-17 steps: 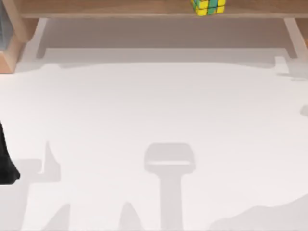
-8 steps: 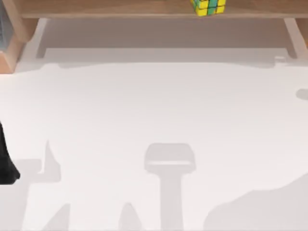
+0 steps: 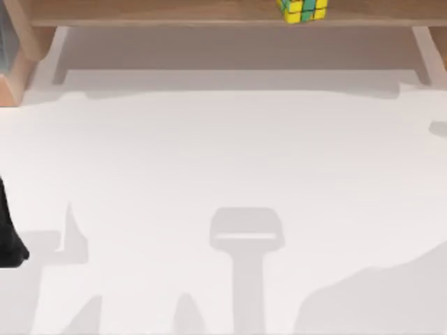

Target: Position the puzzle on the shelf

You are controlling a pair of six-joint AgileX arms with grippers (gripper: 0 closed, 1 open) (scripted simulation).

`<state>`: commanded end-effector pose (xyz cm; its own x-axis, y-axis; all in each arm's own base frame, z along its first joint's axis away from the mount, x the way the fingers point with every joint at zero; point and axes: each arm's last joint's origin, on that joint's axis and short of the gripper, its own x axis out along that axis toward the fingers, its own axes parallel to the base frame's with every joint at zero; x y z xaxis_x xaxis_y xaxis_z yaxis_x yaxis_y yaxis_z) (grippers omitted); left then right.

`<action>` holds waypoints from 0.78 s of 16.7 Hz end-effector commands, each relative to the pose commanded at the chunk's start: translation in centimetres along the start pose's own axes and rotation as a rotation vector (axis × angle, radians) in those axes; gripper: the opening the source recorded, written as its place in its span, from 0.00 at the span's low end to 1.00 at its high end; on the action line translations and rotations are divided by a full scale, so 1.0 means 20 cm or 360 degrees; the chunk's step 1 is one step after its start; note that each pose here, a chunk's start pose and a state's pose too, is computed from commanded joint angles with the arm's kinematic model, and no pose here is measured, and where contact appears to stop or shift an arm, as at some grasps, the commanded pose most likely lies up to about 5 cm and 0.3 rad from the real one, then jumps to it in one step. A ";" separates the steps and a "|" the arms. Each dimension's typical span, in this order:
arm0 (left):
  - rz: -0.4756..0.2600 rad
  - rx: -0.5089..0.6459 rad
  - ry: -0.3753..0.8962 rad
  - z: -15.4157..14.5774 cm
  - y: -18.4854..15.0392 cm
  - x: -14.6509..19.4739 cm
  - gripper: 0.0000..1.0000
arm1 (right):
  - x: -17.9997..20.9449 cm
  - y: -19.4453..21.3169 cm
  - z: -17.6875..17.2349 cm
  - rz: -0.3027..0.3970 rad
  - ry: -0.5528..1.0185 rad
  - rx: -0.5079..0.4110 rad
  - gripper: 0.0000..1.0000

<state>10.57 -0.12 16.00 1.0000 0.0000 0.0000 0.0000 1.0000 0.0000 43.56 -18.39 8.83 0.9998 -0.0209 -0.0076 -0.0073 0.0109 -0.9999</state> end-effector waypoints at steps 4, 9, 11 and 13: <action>0.0000 0.0000 0.0000 0.00 0.00 0.00 1.00 | 0.00 0.00 0.00 0.0000 0.0000 0.0000 0.38; 0.0000 0.0000 0.0000 0.00 0.00 0.00 1.00 | 0.00 0.00 0.00 0.0000 0.0000 0.0000 0.75; 0.0000 0.0000 0.0000 0.00 0.00 0.00 1.00 | 0.00 0.00 0.00 0.0000 0.0000 0.0000 0.90; 0.0000 0.0000 0.0000 0.00 0.00 0.00 1.00 | 0.00 0.00 0.00 0.0000 0.0000 0.0000 1.00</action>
<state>10.57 -0.12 16.00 1.0000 0.0000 0.0000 0.0000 1.0000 0.0000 43.56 -18.39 8.83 0.9998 -0.0209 -0.0076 -0.0073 0.0109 -0.9999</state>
